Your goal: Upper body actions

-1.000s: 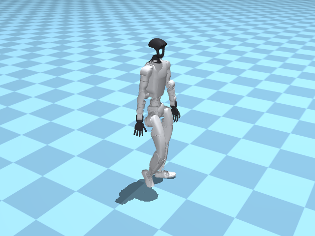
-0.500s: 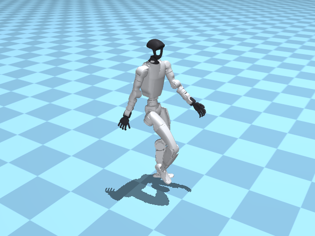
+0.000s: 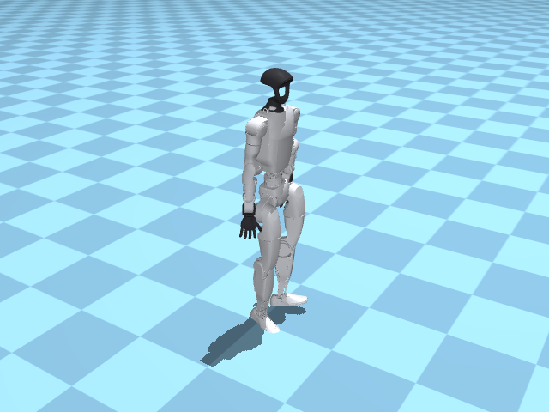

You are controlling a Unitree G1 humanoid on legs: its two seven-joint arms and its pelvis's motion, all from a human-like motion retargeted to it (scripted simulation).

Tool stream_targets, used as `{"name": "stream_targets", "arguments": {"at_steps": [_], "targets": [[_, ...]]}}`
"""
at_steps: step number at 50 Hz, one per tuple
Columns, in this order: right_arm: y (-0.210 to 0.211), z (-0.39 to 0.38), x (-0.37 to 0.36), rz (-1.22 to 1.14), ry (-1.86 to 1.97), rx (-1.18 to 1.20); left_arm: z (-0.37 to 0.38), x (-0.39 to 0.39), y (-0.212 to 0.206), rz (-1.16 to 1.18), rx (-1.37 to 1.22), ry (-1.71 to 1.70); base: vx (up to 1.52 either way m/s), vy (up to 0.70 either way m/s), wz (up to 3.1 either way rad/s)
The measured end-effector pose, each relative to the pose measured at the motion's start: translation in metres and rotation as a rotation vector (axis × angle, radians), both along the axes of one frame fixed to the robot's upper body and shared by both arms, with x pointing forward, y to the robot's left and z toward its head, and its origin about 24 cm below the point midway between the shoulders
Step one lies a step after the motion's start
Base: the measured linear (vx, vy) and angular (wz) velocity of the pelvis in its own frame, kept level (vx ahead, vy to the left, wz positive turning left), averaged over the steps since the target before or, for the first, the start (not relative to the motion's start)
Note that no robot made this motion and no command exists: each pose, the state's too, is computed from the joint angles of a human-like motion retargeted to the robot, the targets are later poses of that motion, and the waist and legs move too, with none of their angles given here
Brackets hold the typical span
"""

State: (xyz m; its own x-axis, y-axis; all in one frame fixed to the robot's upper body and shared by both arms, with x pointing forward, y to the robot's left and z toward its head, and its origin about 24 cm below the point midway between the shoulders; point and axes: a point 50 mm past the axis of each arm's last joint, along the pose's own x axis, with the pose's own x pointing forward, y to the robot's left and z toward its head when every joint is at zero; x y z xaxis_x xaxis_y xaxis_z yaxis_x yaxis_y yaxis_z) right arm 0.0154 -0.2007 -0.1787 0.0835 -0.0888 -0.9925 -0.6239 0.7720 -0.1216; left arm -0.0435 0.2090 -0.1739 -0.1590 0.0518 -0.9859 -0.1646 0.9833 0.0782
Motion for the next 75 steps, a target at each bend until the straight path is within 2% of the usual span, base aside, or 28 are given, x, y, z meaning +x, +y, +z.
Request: {"name": "stream_targets", "arguments": {"at_steps": [10, 15, 20, 26, 33, 38, 44, 48, 53, 60, 63, 67, 75], "targets": [[-0.028, 0.013, -0.073, -0.251, 0.243, -0.163, 0.001, 0.007, 0.016, -0.197, 0.016, -0.010, -0.04, -0.11, 0.38], [-0.029, 0.013, -0.075, -0.312, 0.260, -0.202, 0.005, -0.002, 0.029, -0.272, 0.071, 0.042, -0.05, -0.14, -0.03], [-0.016, 0.005, -0.022, -0.273, 0.119, -0.111, 0.014, -0.050, 0.029, -0.290, 0.026, 0.170, -0.05, -0.11, 0.03], [0.025, 0.019, 0.121, -0.300, -0.189, 0.177, 0.032, -0.106, 0.029, -0.439, -0.076, 0.332, -0.25, -0.23, -0.22], [0.072, 0.111, 0.280, -0.213, -0.713, 0.452, 0.063, -0.178, -0.023, -0.455, -0.449, 0.511, -0.11, -0.09, -1.47], [0.099, 0.184, 0.335, -0.021, -0.979, 0.589, 0.081, -0.205, -0.051, -0.382, -0.572, 0.596, 0.04, 0.00, -1.35], [0.100, 0.222, 0.356, 0.111, -1.192, 0.508, 0.056, -0.172, -0.044, -0.339, -0.459, 0.458, -0.05, -0.11, -0.05], [0.093, 0.194, 0.341, 0.097, -1.102, 0.467, 0.038, -0.141, -0.036, -0.304, -0.350, 0.343, -0.09, -0.04, 0.68], [0.073, 0.117, 0.286, 0.045, -0.789, 0.333, 0.030, -0.126, -0.045, -0.119, -0.301, 0.261, -0.03, 0.02, 0.76], [0.009, 0.025, 0.128, -0.072, -0.223, -0.052, 0.023, -0.108, -0.039, 0.020, -0.274, 0.219, 0.07, 0.01, 0.96], [0.006, 0.010, 0.069, -0.161, -0.120, -0.108, 0.021, -0.103, -0.032, 0.029, -0.229, 0.208, 0.10, 0.01, 0.89], [0.002, 0.003, 0.009, -0.157, 0.032, -0.132, 0.019, -0.094, -0.022, 0.030, -0.169, 0.190, 0.14, 0.05, 0.92], [-0.005, 0.004, -0.023, -0.169, 0.092, -0.158, 0.006, -0.050, -0.004, 0.056, 0.021, 0.076, 0.10, 0.10, 0.68]]}}
